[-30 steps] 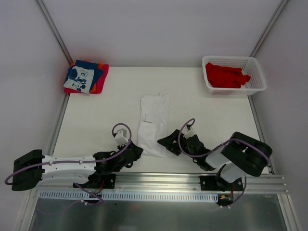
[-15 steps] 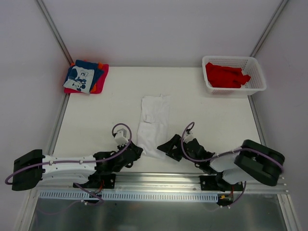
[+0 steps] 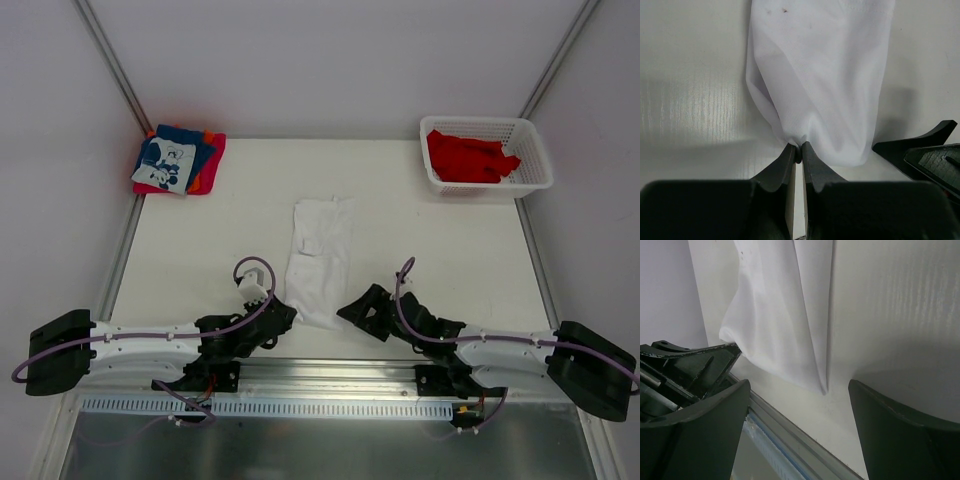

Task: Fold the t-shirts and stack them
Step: Fold the tshirt

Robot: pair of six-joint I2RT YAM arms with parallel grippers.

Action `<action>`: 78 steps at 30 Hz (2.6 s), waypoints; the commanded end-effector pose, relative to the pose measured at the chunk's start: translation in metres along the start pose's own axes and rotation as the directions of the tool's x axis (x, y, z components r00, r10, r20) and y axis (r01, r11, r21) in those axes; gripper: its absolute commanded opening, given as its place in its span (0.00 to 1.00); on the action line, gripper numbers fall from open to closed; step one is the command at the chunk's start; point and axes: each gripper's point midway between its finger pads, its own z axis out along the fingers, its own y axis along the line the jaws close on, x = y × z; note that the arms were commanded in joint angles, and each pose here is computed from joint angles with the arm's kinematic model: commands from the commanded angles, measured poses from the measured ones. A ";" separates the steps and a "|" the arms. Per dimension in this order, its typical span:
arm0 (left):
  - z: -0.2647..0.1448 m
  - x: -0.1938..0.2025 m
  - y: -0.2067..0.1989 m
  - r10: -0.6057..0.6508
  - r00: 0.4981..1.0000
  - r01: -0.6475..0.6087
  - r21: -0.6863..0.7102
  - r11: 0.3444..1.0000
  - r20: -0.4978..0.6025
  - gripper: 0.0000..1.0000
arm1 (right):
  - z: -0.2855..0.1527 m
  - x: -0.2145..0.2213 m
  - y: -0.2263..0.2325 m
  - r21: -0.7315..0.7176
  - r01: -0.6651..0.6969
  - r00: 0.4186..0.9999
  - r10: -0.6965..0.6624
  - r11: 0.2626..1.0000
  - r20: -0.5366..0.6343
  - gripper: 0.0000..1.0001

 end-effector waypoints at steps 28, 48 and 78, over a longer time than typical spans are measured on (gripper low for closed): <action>0.000 -0.004 -0.004 -0.011 1.000 0.011 0.011 1.000 0.020 0.00 | 0.007 0.037 -0.086 0.333 0.108 0.991 -0.075 0.937 -0.108 0.01; -0.022 -0.058 -0.079 0.112 0.988 -0.122 0.089 0.989 0.109 0.00 | -0.013 -0.009 -0.019 0.324 0.232 0.972 -0.233 0.917 -0.038 0.00; 0.007 -0.169 -0.109 0.216 0.928 -0.237 0.033 0.971 0.303 0.00 | 0.008 -0.141 0.106 0.315 0.376 0.906 -0.418 0.871 0.074 0.01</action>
